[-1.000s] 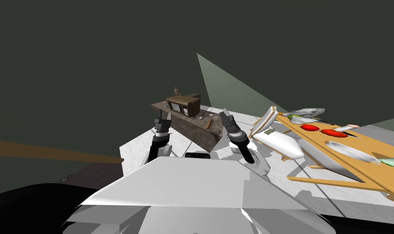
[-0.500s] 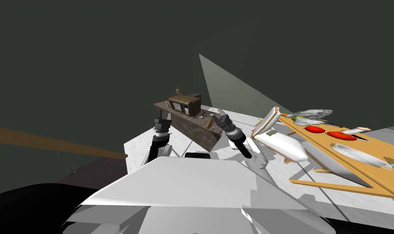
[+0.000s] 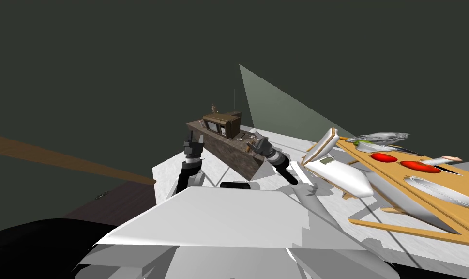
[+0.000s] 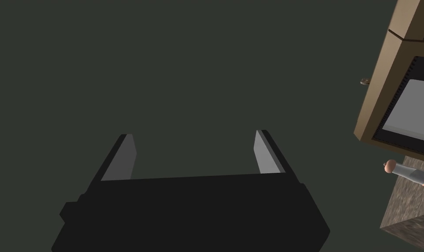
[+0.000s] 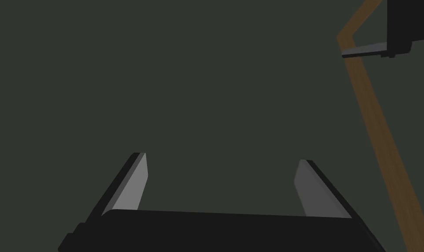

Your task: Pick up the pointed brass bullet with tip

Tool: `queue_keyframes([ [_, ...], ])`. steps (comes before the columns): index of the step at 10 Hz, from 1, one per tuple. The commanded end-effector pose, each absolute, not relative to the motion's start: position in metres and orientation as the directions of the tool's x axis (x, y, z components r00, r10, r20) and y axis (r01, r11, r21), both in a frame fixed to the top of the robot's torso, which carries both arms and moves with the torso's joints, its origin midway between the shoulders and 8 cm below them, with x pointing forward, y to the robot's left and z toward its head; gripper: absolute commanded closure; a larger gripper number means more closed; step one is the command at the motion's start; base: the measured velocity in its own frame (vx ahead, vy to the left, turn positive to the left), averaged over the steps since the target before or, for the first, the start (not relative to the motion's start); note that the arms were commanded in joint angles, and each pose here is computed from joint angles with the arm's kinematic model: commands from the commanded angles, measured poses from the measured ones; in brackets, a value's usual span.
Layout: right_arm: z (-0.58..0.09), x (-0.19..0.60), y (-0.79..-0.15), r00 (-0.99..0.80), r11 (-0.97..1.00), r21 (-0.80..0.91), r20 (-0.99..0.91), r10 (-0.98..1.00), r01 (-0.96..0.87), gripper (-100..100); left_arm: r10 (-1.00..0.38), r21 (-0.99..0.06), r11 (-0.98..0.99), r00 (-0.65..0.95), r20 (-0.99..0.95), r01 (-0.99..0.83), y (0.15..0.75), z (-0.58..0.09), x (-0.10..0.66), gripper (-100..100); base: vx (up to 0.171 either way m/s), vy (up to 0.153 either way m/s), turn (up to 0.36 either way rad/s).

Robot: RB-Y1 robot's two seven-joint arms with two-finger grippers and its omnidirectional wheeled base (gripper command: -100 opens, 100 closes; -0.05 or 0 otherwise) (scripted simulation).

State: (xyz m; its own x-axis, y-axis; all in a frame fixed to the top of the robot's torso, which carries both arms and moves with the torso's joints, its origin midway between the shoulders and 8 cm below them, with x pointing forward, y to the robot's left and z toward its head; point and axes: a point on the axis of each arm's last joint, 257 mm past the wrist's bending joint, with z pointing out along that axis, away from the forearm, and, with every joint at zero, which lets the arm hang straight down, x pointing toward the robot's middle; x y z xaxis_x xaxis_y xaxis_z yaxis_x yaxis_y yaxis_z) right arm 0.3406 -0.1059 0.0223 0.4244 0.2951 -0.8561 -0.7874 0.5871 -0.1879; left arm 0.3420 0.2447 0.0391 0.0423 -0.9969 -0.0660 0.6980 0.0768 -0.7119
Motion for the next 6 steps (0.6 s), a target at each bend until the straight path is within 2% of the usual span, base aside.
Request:
queue_keyframes([
  [1, 0.017, 0.342, -0.101, 0.433, 0.586, -0.21, -0.861, 0.269, -0.782, -100, -0.997, -0.712, 0.077, 0.042, -0.066, 0.698, 0.245, 0.039, 0.342, 0, -0.011, -0.007, -0.003],
  [6, -0.027, 0.354, -0.083, 0.487, 0.488, -0.405, -0.872, 0.049, -0.773, -100, -0.997, -0.712, 0.077, 0.042, -0.066, 0.698, 0.245, 0.039, 0.342, 0, -0.02, -0.018, 0.082],
])
